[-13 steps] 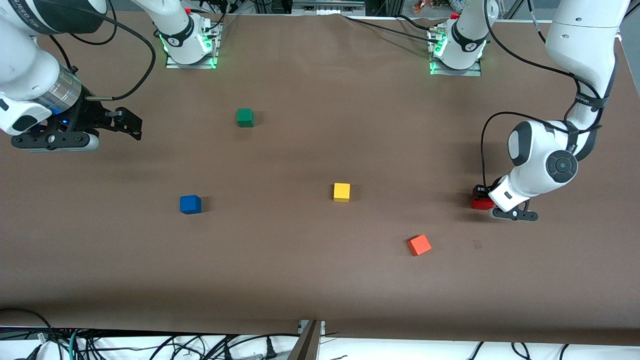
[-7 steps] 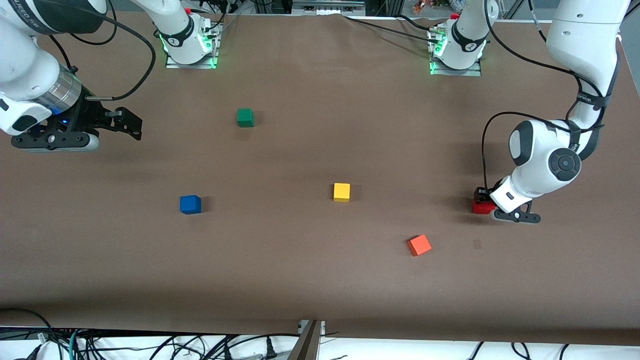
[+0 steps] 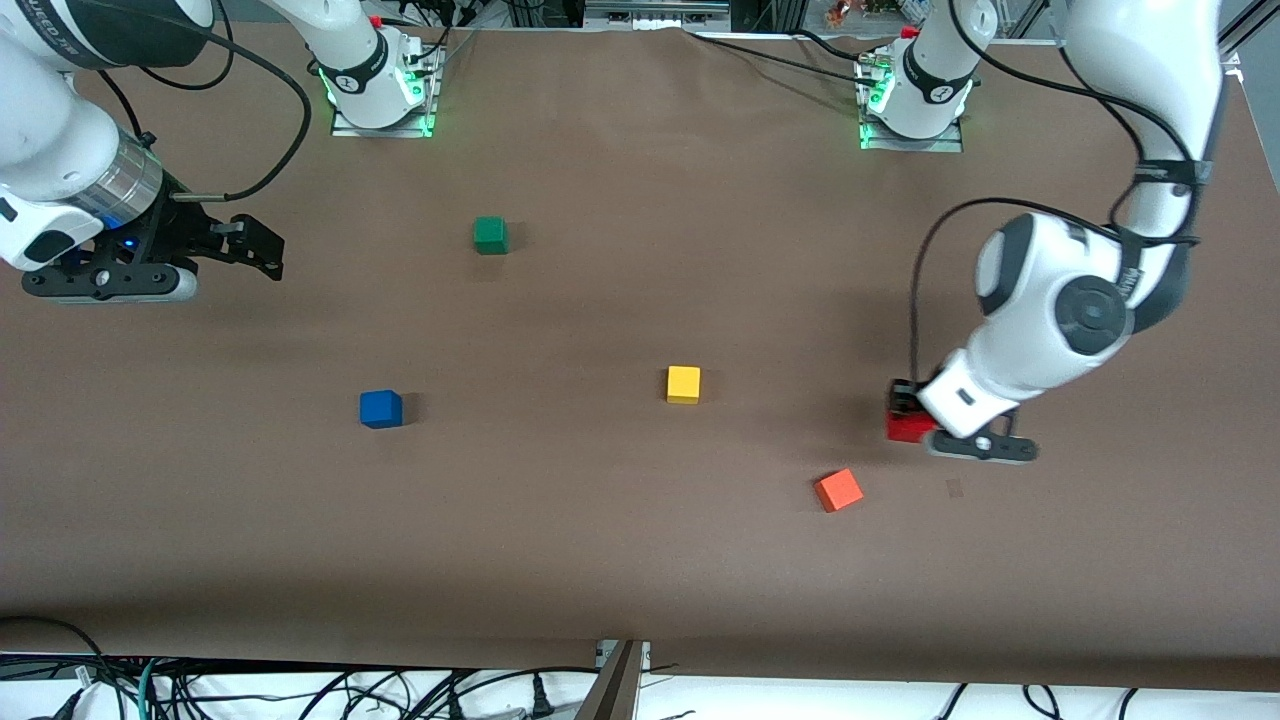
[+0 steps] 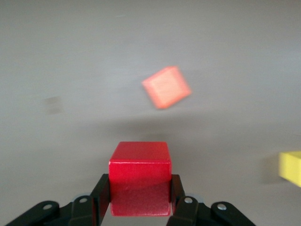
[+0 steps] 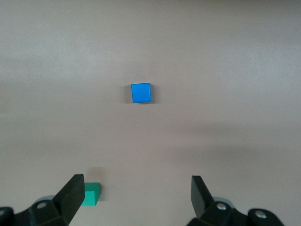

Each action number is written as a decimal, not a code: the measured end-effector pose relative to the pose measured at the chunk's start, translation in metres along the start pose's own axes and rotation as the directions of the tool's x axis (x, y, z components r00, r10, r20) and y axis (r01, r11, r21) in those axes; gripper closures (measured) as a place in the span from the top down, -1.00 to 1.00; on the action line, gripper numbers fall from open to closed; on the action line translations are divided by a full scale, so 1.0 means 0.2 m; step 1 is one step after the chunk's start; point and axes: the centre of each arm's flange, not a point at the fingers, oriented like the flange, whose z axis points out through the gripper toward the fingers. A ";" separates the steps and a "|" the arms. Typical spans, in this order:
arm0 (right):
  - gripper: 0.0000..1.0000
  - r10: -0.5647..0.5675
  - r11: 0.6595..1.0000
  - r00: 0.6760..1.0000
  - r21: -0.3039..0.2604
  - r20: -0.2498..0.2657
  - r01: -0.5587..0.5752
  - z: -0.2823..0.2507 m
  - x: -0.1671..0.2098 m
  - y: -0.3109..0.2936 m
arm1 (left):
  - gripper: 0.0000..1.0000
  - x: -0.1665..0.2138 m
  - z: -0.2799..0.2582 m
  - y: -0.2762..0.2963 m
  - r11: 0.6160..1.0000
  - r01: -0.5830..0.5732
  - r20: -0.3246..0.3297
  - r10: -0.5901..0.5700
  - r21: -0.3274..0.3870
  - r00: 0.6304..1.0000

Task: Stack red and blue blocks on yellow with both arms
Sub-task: 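Lift the red cube and carry it over the yellow cube, then lower the red cube onto the yellow cube and open the left gripper, then withdraw the left gripper while the right gripper reaches the blue cube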

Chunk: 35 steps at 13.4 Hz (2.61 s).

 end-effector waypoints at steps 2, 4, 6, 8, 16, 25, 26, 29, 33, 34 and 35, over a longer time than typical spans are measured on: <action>1.00 0.000 1.000 1.000 0.000 0.000 0.000 0.00 0.00 0.00 | 0.10 -0.01 0.01 0.37 1.000 -0.020 0.001 0.020 -0.009 1.000; 1.00 0.000 1.000 1.000 0.000 0.000 0.000 0.00 0.00 0.00 | 0.10 -0.04 0.07 0.66 0.999 0.034 0.004 -0.034 -0.019 0.999; 1.00 0.000 1.000 1.000 0.000 0.000 0.000 0.00 0.00 0.00 | 0.10 -0.05 0.14 0.85 0.996 0.089 0.014 -0.089 -0.026 0.996; 1.00 0.000 1.000 1.000 0.000 0.000 0.000 0.00 0.00 0.00 | 0.10 -0.08 0.26 0.98 0.990 0.141 0.038 -0.140 -0.020 0.989; 1.00 0.001 1.000 1.000 0.000 0.000 -0.001 0.00 0.00 0.00 | 0.10 -0.17 0.43 1.27 0.988 0.152 0.064 -0.152 -0.011 0.986; 1.00 0.002 1.000 1.000 0.000 0.000 -0.002 0.00 0.00 0.01 | 0.10 -0.21 0.55 1.35 0.996 0.068 0.034 -0.070 0.065 0.997; 1.00 0.002 1.000 1.000 0.000 0.000 -0.002 0.00 0.00 0.01 | 0.10 -0.22 0.55 1.36 0.996 0.064 0.033 -0.066 0.068 0.997; 1.00 0.002 1.000 1.000 0.000 -0.001 -0.002 0.00 0.00 0.01 | 0.10 -0.22 0.55 1.36 0.996 0.063 0.031 -0.065 0.069 0.997; 1.00 0.002 1.000 1.000 0.000 -0.002 -0.002 0.00 0.00 0.01 | 0.81 -0.13 0.45 1.30 0.992 0.108 -0.004 -0.108 0.059 0.994; 1.00 0.003 1.000 1.000 0.000 0.000 -0.003 0.00 0.00 0.01 | 0.98 -0.08 0.37 1.24 0.989 0.134 -0.019 -0.133 0.057 0.991; 1.00 0.003 1.000 1.000 -0.001 0.004 -0.003 0.01 0.01 0.01 | 1.00 0.01 0.26 1.12 0.984 0.172 -0.038 -0.171 0.054 0.985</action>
